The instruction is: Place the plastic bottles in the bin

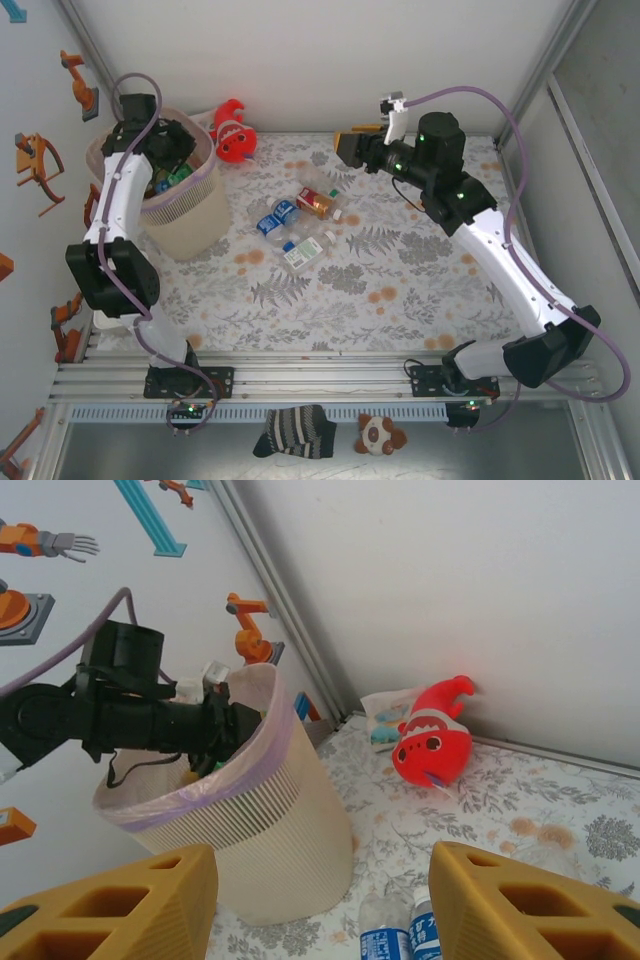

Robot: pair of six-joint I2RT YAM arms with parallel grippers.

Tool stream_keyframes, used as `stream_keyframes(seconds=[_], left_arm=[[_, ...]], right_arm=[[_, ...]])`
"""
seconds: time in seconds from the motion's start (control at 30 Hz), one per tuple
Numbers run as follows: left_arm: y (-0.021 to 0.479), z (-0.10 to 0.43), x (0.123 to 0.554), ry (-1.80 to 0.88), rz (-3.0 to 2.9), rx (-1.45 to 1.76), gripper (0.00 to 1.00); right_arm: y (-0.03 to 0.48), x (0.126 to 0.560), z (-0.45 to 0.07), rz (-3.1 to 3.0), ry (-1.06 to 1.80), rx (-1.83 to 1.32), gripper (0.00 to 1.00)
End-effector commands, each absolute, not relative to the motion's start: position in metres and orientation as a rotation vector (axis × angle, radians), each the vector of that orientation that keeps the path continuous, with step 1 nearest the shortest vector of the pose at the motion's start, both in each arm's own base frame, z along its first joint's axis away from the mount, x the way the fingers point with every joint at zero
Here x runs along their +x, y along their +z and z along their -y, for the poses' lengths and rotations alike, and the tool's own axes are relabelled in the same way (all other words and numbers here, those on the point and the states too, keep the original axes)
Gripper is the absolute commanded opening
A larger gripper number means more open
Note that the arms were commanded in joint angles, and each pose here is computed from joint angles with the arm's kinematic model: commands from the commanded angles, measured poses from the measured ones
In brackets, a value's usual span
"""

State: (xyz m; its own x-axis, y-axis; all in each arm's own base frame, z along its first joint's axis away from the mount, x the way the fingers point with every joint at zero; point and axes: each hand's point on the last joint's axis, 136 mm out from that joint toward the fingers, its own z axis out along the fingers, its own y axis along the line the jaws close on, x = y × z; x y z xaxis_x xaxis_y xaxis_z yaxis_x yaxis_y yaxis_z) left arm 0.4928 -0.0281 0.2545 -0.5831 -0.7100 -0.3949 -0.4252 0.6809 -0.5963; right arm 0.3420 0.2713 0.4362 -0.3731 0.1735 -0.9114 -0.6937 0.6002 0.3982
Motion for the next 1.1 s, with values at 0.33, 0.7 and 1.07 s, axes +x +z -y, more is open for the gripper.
stream_keyframes(seconds=[0.33,0.7,1.07], left_arm=[[0.289,0.027,0.484,-0.648,-2.171,-0.837,0.05],[0.371,0.057,0.456,-0.829,-1.941,-0.426,0.27],[0.411,0.097,0.416,-0.935,-1.848,-0.042,0.50]], right_arm=[[0.443,0.335,-0.264,-1.700,0.936,-0.440,0.57],[0.436,0.338,-0.263,-1.730,0.916,-0.436,0.56],[0.411,0.339,-0.259,-1.819,0.869,-0.428,0.56]])
